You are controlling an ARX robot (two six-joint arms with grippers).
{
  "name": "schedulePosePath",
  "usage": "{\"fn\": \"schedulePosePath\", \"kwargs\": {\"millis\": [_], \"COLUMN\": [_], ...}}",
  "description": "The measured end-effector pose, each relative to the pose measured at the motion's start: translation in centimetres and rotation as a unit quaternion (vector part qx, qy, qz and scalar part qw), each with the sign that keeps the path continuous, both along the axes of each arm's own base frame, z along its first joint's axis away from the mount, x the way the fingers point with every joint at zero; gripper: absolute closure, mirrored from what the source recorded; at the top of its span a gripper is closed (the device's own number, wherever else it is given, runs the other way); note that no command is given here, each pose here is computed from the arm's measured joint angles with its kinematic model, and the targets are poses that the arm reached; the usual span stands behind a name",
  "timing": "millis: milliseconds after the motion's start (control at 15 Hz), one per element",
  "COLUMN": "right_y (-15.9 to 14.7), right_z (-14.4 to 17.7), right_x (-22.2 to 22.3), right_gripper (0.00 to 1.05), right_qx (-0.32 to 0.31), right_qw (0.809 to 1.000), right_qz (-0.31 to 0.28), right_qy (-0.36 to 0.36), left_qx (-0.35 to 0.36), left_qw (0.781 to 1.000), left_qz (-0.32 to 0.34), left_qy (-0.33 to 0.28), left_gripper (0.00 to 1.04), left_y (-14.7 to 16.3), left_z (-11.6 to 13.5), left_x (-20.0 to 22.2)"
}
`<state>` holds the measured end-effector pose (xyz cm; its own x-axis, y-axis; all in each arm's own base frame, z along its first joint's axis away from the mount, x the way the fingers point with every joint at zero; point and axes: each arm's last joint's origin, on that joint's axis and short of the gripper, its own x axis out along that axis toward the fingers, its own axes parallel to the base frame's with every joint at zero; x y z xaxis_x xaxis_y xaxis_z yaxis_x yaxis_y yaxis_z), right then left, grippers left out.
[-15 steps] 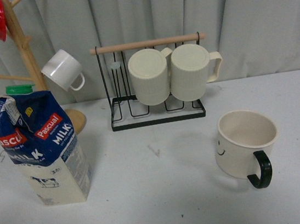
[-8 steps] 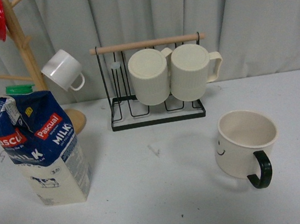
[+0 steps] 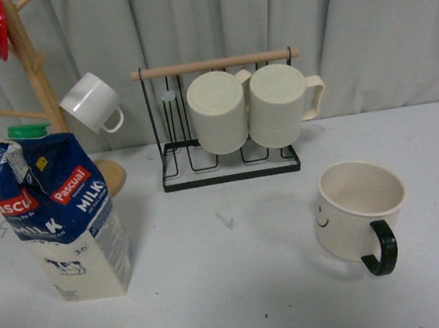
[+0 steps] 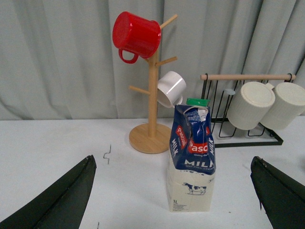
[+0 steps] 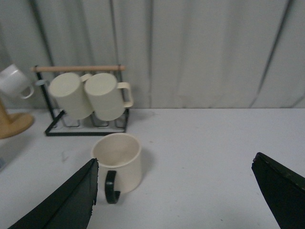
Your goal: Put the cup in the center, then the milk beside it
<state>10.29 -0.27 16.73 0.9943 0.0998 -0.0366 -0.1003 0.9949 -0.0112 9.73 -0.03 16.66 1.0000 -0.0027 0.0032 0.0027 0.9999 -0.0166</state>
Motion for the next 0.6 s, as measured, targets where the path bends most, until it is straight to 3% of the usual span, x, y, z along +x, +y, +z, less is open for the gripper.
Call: {"fn": "schedulePosePath", "kwargs": {"millis": [333, 400, 467, 533, 600], "right_y": [-0.7, -1.1, 0.3, 3.2, 4.9], "right_z": [3.0, 5.0, -0.1, -3.3, -4.5], "right_x": [3.8, 10.8, 19.6, 24.0, 25.4], "right_gripper": [0.06, 0.06, 0.06, 0.06, 0.06], "right_qx": [0.007, 0.043, 0.095, 0.103, 0.1], "right_qw": [1.0, 0.998, 0.967, 0.934, 0.913], "right_qz": [0.02, -0.038, -0.097, -0.09, -0.078], "right_qy": [-0.017, 0.002, 0.217, 0.329, 0.388], "left_qx": [0.0, 0.0, 0.0, 0.0, 0.0], "left_qw": [1.0, 1.0, 1.0, 1.0, 1.0], "left_qz": [0.0, 0.0, 0.0, 0.0, 0.0], "left_qy": [0.0, 0.0, 0.0, 0.0, 0.0], "left_gripper": [0.07, 0.07, 0.07, 0.07, 0.07], "left_y": [0.0, 0.0, 0.0, 0.0, 0.0], "left_z": [0.0, 0.0, 0.0, 0.0, 0.0], "left_x": [0.0, 0.0, 0.0, 0.0, 0.0]}}
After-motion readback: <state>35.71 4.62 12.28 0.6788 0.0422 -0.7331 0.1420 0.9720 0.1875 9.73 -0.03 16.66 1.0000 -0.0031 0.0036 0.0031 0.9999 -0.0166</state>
